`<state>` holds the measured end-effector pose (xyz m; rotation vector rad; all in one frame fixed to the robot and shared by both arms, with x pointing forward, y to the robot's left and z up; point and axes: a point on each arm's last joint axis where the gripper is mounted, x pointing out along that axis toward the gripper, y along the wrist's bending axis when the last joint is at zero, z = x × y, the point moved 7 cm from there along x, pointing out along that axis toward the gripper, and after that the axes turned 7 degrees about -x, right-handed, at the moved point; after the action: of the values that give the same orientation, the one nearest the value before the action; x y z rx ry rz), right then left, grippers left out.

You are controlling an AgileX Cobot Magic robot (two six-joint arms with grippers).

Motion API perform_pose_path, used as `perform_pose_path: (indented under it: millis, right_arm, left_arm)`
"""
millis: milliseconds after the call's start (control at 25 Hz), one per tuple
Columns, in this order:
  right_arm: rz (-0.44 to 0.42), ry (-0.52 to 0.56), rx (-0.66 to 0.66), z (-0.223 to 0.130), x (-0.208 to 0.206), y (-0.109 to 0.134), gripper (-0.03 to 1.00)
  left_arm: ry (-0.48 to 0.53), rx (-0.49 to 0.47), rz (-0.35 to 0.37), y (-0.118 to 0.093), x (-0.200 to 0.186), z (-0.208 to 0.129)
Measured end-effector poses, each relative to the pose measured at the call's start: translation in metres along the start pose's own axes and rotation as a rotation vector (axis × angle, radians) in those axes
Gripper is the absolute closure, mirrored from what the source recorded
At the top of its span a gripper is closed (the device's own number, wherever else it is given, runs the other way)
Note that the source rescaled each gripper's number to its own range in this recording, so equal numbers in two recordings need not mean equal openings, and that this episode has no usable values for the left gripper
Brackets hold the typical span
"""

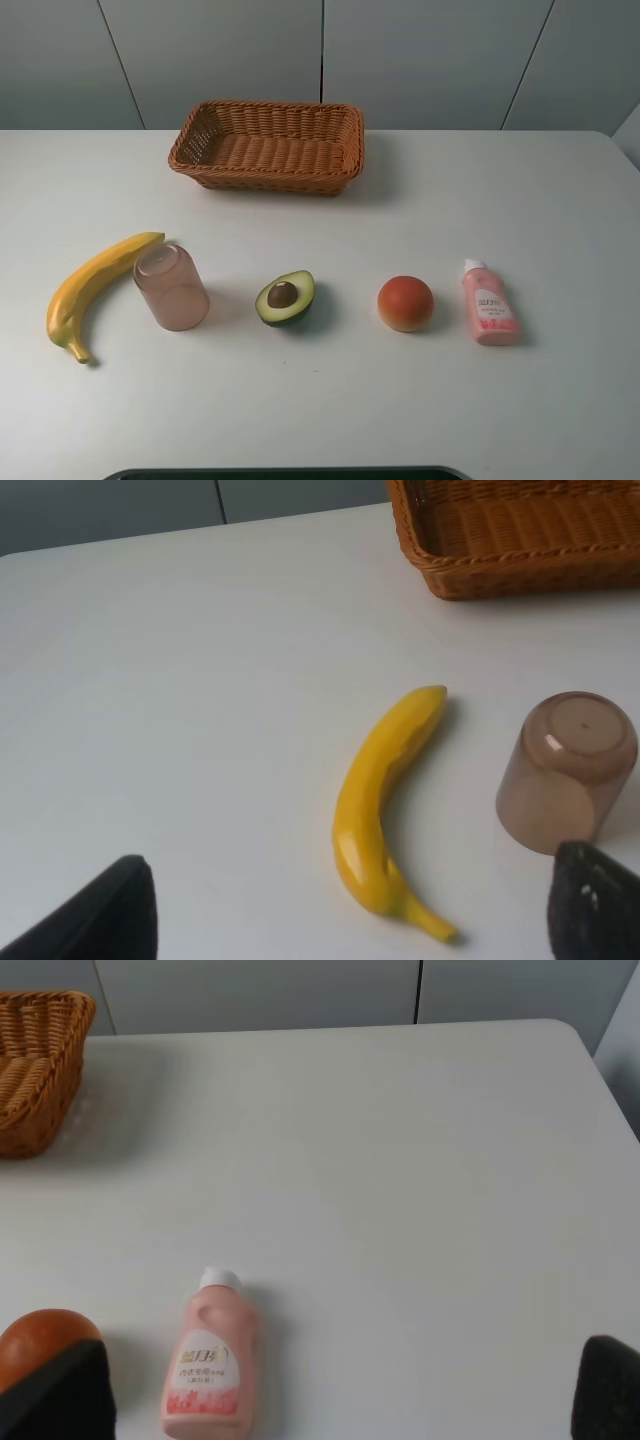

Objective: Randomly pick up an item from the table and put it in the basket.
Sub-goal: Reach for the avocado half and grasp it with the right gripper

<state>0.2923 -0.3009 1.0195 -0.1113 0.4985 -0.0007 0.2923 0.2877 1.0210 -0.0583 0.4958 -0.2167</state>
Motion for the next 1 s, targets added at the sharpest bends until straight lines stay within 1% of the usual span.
perform_pose_path:
  millis: [1000]
  right_arm:
    - [0.0, 0.0, 0.0, 0.0, 0.0, 0.0, -0.02]
  left_arm:
    - [0.0, 0.0, 0.0, 0.0, 0.0, 0.0]
